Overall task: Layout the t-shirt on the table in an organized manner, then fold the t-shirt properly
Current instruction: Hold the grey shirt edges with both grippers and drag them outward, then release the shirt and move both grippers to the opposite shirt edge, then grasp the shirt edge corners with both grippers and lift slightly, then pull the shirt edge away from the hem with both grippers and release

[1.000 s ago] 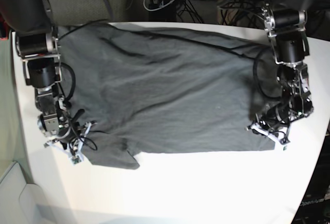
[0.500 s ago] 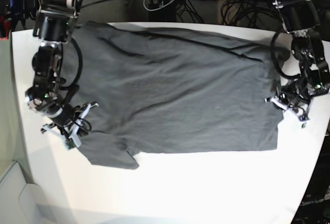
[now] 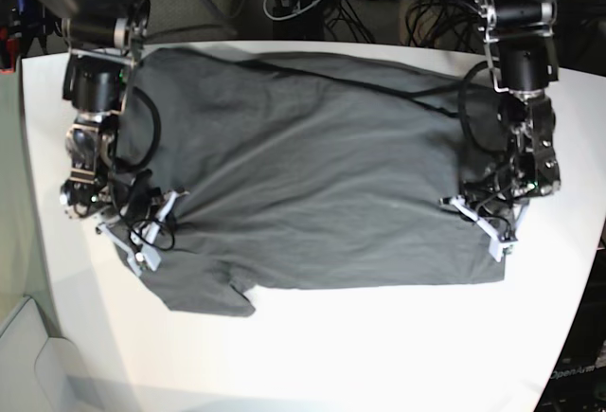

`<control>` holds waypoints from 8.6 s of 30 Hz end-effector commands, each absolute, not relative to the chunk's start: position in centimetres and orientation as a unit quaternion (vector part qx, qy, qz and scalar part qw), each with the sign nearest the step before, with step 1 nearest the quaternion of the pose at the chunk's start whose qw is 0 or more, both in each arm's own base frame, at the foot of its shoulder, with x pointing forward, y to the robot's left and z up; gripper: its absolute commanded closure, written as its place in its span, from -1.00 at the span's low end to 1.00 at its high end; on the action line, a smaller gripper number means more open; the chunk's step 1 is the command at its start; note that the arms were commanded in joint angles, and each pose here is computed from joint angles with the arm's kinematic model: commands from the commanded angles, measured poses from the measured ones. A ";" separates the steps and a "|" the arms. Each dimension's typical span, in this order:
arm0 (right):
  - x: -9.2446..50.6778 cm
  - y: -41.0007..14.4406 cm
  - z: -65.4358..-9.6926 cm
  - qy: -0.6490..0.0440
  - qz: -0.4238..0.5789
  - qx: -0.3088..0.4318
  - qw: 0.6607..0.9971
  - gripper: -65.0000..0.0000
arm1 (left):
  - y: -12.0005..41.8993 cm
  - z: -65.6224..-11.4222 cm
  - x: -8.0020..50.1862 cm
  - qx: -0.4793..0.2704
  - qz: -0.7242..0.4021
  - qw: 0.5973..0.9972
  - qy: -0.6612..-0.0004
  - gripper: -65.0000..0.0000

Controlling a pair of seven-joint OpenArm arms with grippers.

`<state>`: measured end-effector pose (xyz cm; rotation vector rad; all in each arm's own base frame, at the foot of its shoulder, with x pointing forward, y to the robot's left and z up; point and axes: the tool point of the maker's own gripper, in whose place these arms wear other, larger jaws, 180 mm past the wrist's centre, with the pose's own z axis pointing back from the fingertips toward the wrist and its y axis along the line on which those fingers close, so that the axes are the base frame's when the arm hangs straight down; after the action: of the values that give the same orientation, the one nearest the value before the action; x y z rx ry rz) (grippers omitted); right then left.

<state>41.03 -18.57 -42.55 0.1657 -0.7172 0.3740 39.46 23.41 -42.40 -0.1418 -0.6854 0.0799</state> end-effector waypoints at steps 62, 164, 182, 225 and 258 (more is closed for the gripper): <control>46.6 -25.4 -29.5 -0.542 0.115 -0.015 0.832 0.99 | 19.5 -29.5 46.8 -0.125 -0.008 0.863 -0.489 0.85; 25.0 -27.4 -38.2 -0.386 0.144 -0.055 0.910 0.00 | 27.3 -35.2 33.5 0.004 0.033 0.884 -0.466 0.99; 28.1 -28.1 -38.7 -0.395 0.125 -0.043 0.909 0.89 | 27.2 -34.3 33.3 0.009 0.027 0.879 -0.476 0.99; 37.9 -24.4 -32.6 -0.343 0.279 -0.115 0.890 -0.29 | 27.1 -33.7 37.1 -0.009 0.047 0.894 -0.445 0.99; 31.1 -17.8 -41.9 -0.268 0.232 0.010 0.935 1.00 | 27.0 -35.3 35.4 -0.011 0.048 0.902 -0.430 0.99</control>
<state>30.79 -17.26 -42.36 0.0350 -0.5454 0.4682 34.46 26.49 -37.12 -0.0325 -0.8336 0.1065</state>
